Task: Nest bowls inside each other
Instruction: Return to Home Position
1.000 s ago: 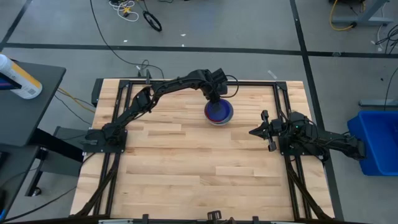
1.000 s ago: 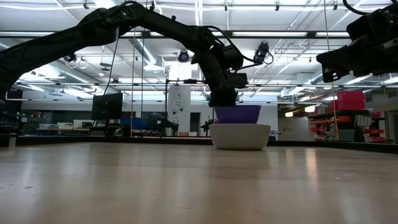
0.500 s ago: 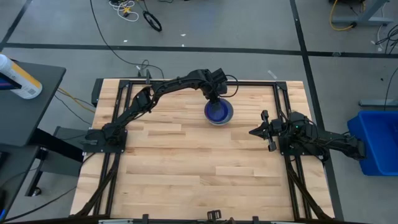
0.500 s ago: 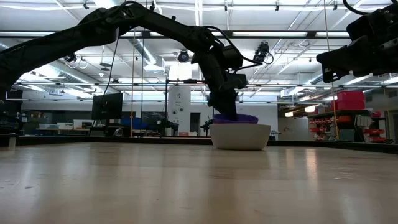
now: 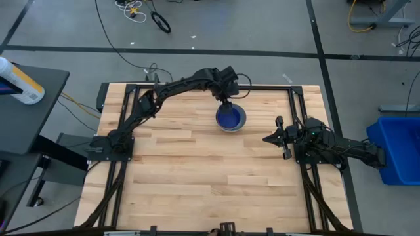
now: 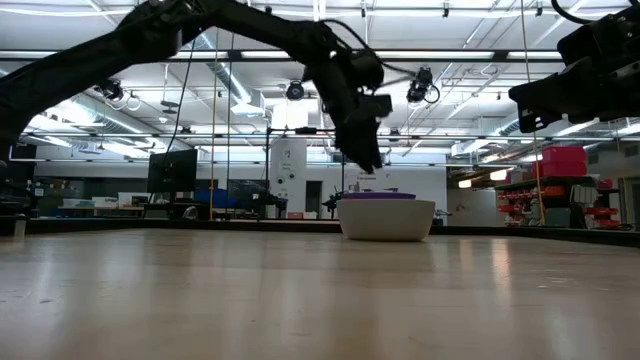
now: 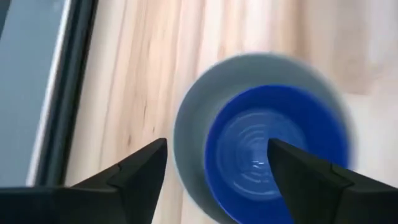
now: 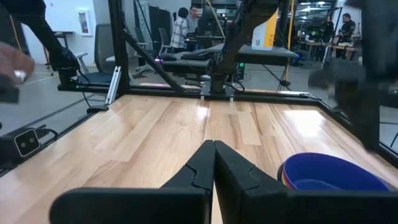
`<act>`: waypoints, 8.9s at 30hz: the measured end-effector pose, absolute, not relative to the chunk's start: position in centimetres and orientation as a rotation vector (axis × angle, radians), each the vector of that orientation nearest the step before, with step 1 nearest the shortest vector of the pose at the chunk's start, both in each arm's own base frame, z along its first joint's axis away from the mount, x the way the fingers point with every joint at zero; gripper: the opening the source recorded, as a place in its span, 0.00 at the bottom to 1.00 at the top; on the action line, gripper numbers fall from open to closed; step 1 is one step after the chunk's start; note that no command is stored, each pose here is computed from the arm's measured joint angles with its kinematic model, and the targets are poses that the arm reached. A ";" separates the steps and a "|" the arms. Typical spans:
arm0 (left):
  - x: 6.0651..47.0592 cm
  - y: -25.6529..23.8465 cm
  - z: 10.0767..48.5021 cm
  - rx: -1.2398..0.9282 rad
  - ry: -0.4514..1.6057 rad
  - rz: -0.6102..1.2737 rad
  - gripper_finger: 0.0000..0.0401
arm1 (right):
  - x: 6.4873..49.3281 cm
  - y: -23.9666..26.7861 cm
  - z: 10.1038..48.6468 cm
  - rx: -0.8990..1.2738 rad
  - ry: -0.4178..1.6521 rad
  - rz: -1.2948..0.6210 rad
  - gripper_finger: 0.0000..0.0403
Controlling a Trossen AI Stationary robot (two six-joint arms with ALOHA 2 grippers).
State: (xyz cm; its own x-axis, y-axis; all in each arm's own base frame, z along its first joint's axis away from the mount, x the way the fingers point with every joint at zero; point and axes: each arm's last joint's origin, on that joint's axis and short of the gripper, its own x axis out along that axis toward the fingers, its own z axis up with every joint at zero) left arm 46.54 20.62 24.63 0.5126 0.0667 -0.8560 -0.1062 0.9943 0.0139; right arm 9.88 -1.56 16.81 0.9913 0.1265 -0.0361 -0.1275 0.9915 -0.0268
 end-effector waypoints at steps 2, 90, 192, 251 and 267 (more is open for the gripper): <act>46.0 20.3 26.6 -0.031 0.984 0.074 0.72 | 9.9 -1.6 16.8 -0.029 0.035 0.127 0.03; 9.5 -0.6 17.3 -0.071 -0.064 0.291 0.57 | 10.1 -1.6 16.4 0.121 0.087 0.124 0.03; 9.3 1.6 17.4 0.134 0.076 0.192 0.49 | 9.9 -3.7 15.9 0.126 0.079 -0.201 0.03; 9.3 1.6 17.5 0.132 0.072 0.193 0.48 | 9.9 -3.7 15.9 0.126 0.079 -0.202 0.03; 9.3 1.6 17.5 0.132 0.072 0.193 0.48 | 9.9 -3.7 15.9 0.126 0.079 -0.202 0.03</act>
